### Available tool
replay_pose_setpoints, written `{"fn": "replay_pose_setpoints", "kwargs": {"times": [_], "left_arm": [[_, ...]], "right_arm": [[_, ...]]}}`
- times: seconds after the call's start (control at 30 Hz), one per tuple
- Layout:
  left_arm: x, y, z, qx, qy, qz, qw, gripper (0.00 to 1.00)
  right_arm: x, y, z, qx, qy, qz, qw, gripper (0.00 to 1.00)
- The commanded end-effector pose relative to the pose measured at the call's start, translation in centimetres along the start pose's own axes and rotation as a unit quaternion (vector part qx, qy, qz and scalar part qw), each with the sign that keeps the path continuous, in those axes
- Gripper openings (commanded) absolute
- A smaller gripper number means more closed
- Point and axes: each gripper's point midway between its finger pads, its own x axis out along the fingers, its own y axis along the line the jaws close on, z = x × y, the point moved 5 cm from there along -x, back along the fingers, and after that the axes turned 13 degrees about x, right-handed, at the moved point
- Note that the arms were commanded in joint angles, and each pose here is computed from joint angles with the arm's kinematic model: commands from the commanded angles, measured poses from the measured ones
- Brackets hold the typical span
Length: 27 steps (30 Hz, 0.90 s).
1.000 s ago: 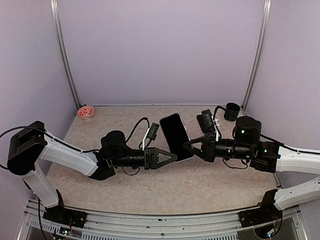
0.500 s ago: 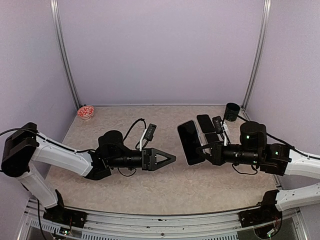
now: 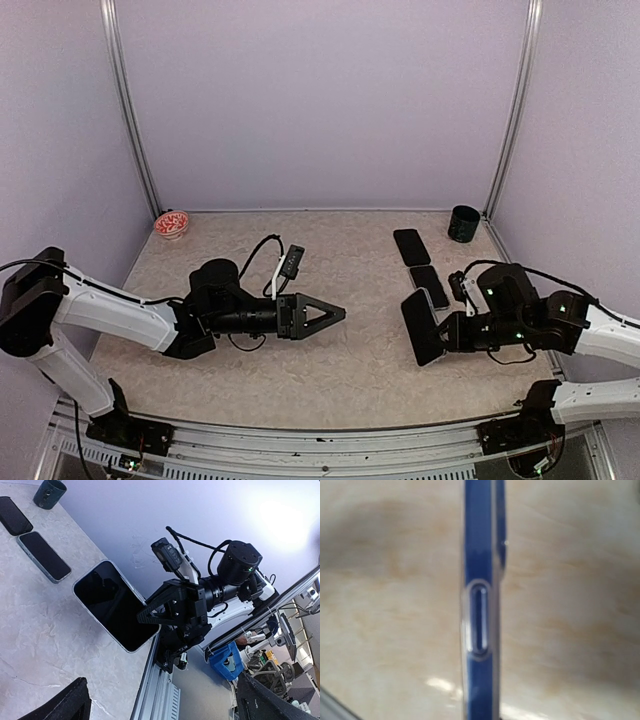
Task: Put the phone into the phone case
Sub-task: Place the phone with the phone case at the center of the board.
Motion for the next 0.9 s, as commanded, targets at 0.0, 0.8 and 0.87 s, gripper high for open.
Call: {"fn": "replay_pose_setpoints", "kwargs": {"times": [0.0,0.8,0.87], "left_arm": [[-0.5,0.2,0.0,0.006,-0.007,0.003,1.000,0.99],[-2.4,1.1,-0.4,0.007,-0.015,0.012,1.000,0.99],[-2.4,1.2,-0.4,0.008,-0.016,0.010,1.000,0.99]], "right_arm": [[-0.3,-2.0,0.7,0.036,0.015,-0.025,0.999,0.00],[3.3,-8.2,2.5,0.087,0.066,-0.083,0.991,0.01],[3.3,-8.6,2.7,0.093,0.058,-0.097,0.989,0.01]]}}
